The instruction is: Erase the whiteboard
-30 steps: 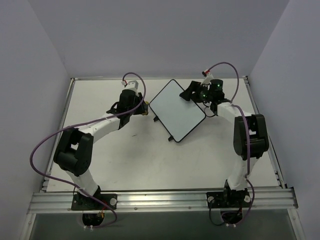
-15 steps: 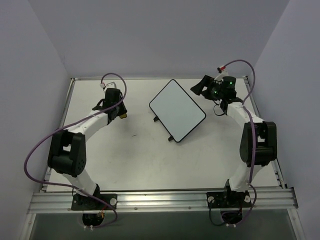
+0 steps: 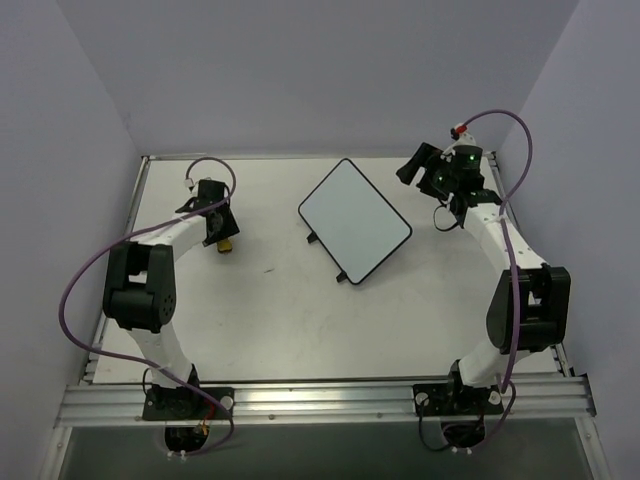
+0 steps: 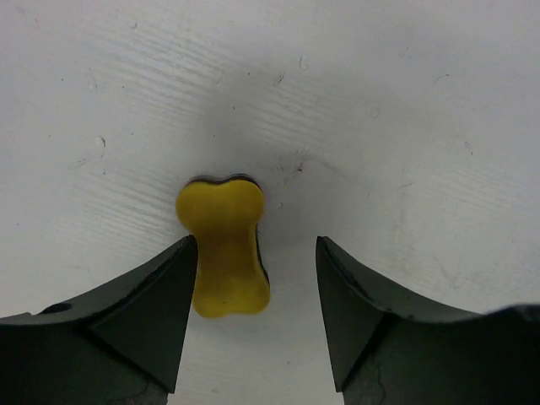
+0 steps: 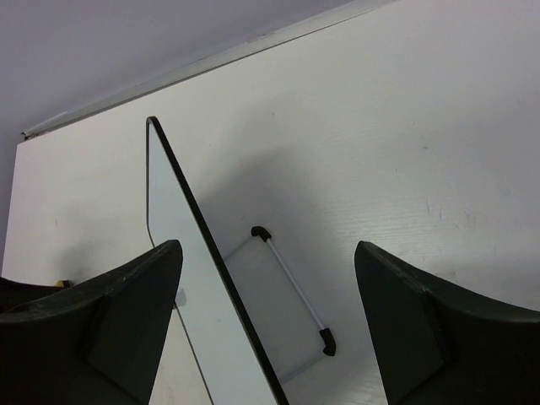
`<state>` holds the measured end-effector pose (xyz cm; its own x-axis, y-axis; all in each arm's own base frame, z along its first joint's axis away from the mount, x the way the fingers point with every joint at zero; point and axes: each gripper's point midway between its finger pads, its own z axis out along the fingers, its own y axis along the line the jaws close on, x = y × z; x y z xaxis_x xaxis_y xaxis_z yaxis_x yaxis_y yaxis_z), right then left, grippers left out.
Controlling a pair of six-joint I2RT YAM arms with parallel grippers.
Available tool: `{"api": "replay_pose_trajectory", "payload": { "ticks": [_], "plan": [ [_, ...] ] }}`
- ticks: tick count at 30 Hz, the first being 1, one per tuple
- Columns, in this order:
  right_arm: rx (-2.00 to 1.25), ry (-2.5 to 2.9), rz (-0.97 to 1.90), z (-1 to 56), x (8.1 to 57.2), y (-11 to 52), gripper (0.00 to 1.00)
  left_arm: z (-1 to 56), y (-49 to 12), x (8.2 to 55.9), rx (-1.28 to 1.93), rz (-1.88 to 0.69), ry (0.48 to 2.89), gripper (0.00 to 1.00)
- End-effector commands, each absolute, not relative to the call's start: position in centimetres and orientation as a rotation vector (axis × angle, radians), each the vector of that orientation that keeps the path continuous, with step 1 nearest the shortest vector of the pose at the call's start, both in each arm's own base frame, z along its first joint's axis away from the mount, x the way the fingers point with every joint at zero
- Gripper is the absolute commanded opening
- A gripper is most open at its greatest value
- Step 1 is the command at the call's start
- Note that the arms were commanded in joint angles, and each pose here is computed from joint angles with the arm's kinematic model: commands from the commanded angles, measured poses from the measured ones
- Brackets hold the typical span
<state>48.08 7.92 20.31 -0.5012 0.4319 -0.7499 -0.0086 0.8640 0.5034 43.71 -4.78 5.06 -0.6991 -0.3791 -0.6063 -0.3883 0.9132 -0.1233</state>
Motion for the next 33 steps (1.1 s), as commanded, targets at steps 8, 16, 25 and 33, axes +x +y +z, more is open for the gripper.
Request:
{"api": "replay_pose_trajectory", "payload": {
  "ticks": [8,16,25,33],
  "plan": [
    [0.302,1.992,0.471,23.2,47.0,6.5,0.82,6.2,-5.0,43.5,-0.554,-0.015,2.381,0.94],
    [0.283,1.938,0.451,26.2,46.2,6.1,1.0,17.4,-6.6,42.9,-0.517,-0.152,2.18,0.94],
    [0.224,1.82,0.419,32.3,42.0,6.9,1.0,32.4,-15.7,36.3,-0.201,-0.504,1.984,0.94],
    [0.225,1.743,0.378,33.9,37.5,6.3,1.0,37.3,-14.0,30.4,-0.077,-0.471,1.905,0.94]
  ]
}}
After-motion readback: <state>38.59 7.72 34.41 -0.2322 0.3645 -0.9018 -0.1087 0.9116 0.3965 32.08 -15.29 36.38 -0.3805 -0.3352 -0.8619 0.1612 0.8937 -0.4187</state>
